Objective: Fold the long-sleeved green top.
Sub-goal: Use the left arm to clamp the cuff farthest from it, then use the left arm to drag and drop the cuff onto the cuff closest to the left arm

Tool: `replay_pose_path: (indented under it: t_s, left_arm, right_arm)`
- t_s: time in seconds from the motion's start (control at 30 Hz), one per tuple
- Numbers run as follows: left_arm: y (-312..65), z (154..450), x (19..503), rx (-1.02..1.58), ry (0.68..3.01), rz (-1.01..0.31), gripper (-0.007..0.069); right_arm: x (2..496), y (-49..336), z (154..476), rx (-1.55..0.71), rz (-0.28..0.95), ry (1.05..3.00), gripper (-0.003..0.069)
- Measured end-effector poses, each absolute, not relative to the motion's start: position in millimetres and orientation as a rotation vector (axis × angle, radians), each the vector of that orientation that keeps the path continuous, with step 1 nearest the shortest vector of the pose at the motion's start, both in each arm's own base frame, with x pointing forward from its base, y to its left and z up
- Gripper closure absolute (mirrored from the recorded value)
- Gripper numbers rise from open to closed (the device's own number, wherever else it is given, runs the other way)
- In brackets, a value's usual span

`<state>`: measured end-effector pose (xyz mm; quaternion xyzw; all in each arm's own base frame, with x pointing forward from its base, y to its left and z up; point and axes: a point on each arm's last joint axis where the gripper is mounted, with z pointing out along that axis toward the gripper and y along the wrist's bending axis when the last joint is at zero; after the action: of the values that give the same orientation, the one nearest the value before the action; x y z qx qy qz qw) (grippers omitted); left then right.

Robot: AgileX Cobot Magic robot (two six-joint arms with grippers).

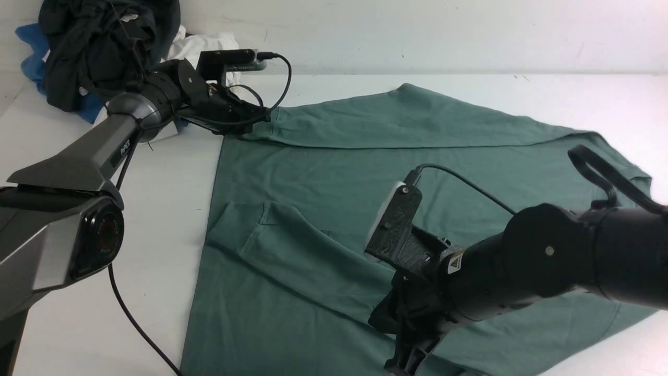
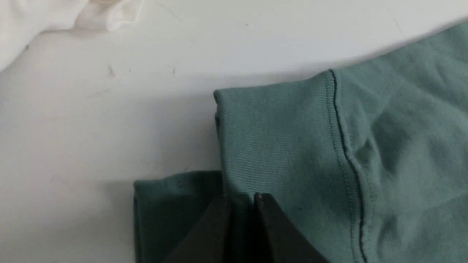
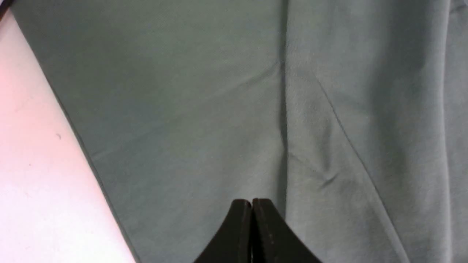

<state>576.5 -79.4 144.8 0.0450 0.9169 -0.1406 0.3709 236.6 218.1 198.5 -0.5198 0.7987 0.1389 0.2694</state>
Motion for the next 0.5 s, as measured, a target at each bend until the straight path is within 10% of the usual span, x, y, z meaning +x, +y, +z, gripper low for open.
replay_pose_path:
  t_s: [0.5]
  left_arm:
    - [-87.6,306.4,513.9,0.281,2.469,-0.501,0.0629]
  right_arm:
    - [248.5,148.8,238.9,-1.133,0.217,2.338,0.0662]
